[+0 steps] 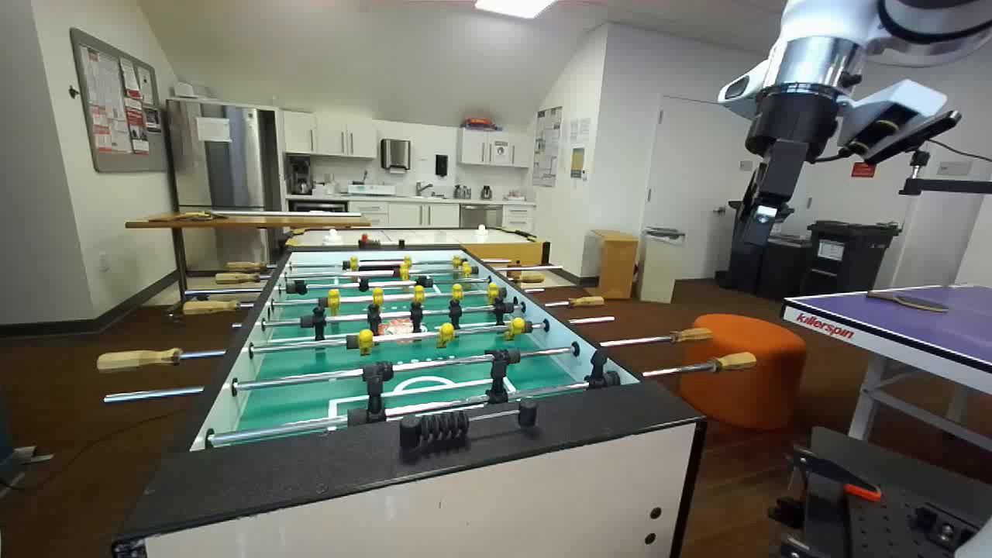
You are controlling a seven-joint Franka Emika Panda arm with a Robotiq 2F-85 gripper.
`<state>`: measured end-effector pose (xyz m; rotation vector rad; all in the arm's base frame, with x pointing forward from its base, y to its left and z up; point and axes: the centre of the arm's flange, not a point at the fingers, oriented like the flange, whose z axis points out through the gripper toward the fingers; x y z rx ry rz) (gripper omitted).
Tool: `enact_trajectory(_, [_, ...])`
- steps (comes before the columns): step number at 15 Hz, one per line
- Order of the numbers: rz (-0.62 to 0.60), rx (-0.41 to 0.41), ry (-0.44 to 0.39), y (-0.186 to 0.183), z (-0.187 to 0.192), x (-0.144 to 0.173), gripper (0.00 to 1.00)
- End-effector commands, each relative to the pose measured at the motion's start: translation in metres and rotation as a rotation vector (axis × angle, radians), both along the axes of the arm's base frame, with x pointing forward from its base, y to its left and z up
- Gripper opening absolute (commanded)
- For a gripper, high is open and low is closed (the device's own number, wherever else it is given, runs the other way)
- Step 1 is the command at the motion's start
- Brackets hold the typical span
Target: Push in the first rod of the football table.
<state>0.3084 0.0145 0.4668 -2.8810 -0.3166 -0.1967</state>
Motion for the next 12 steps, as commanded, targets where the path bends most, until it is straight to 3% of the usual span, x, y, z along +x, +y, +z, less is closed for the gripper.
enact_trajectory(1, [0.000, 0.000, 0.000, 0.000, 0.000, 0.000, 1.00])
enact_trajectory(8, [-0.017, 0.001, -0.005, -0.004, 0.002, 0.002, 1.00])
enact_trajectory(12, [-0.214, -0.020, -0.059, -0.045, 0.010, 0.015, 1.00])
